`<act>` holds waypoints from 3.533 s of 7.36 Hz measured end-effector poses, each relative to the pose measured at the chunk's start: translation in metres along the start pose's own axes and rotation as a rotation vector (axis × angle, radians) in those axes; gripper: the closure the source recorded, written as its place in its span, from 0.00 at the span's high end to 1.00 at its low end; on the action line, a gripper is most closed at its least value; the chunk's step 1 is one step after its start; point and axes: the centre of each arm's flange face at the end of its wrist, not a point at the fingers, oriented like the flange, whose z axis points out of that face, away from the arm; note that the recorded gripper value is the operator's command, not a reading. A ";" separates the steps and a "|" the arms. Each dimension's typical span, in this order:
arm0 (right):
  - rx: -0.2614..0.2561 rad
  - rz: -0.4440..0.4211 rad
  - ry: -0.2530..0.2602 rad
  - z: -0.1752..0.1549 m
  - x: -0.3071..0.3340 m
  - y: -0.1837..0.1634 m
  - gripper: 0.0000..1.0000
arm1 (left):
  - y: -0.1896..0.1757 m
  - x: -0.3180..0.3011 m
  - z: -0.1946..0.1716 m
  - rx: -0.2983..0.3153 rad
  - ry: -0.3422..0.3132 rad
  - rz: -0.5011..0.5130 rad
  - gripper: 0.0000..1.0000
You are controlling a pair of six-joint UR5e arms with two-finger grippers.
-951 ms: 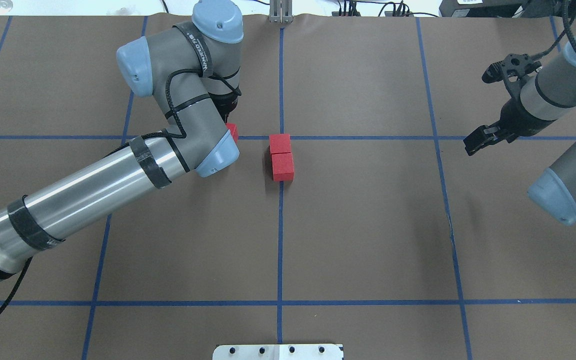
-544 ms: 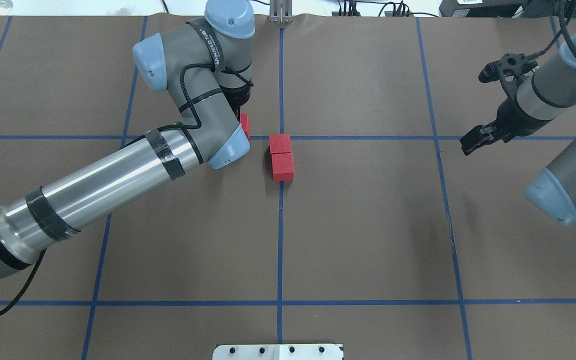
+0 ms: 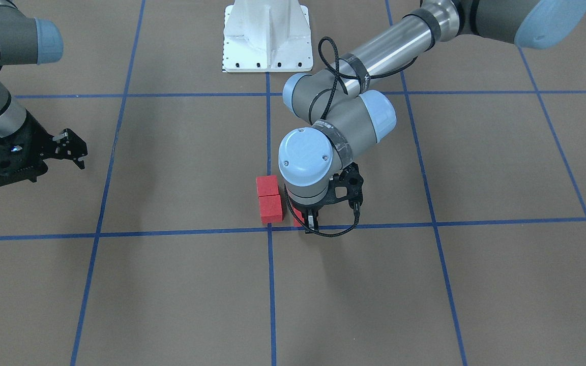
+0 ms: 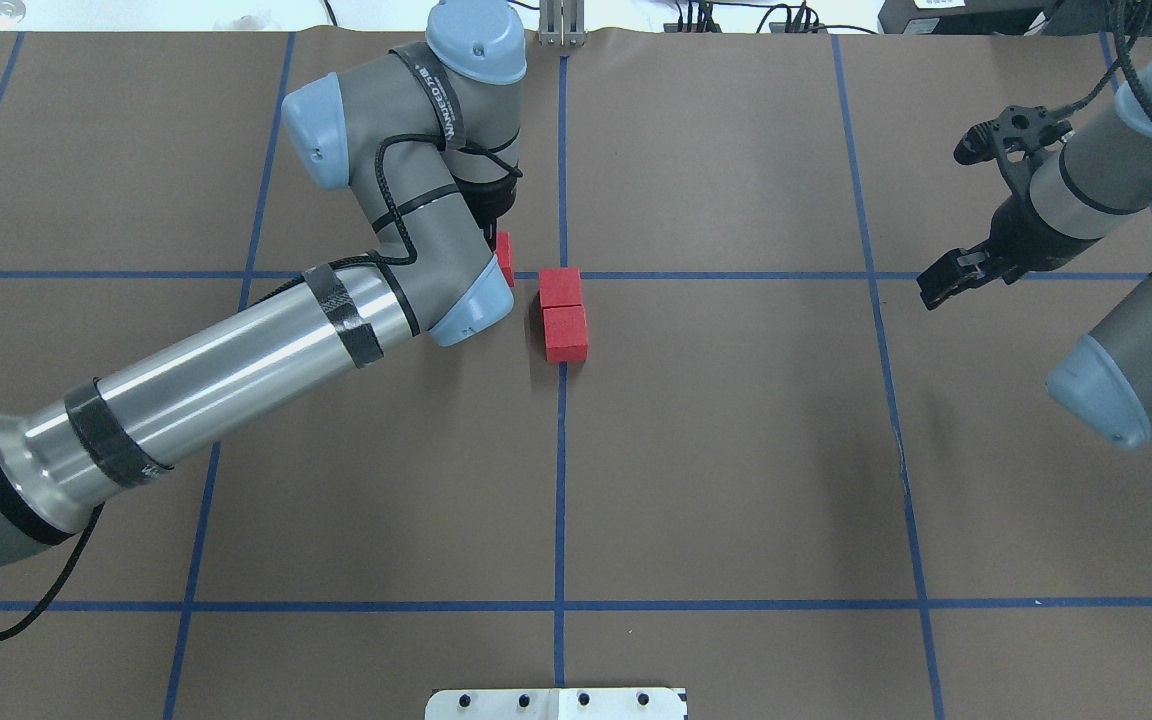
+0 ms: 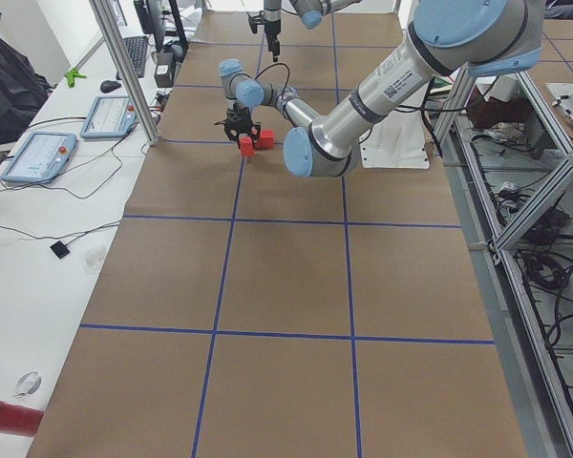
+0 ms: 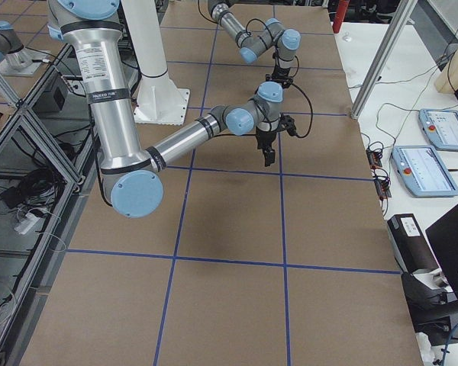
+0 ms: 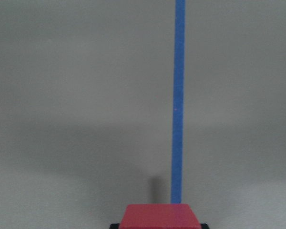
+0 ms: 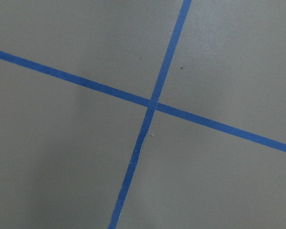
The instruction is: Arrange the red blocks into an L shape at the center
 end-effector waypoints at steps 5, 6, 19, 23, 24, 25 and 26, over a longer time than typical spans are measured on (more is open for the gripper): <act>0.000 -0.008 0.005 0.002 0.001 -0.001 0.99 | 0.012 -0.011 0.005 -0.005 -0.009 0.009 0.00; -0.001 -0.008 0.004 0.002 0.001 -0.001 0.99 | 0.013 -0.011 0.005 -0.004 -0.009 0.008 0.00; 0.013 -0.018 -0.001 0.000 -0.002 -0.004 0.99 | 0.018 -0.016 0.007 -0.011 -0.011 0.018 0.00; 0.010 -0.017 -0.001 0.001 -0.002 -0.005 0.99 | 0.019 -0.017 0.006 -0.018 -0.006 0.022 0.04; 0.010 -0.017 -0.002 0.001 -0.002 -0.005 0.99 | 0.020 -0.017 0.006 -0.020 -0.005 0.024 0.16; 0.012 -0.018 -0.003 0.001 -0.003 -0.005 0.99 | 0.020 -0.017 0.006 -0.022 -0.004 0.026 0.24; 0.013 -0.020 -0.004 0.000 -0.004 -0.006 0.99 | 0.020 -0.016 0.005 -0.023 -0.003 0.028 0.26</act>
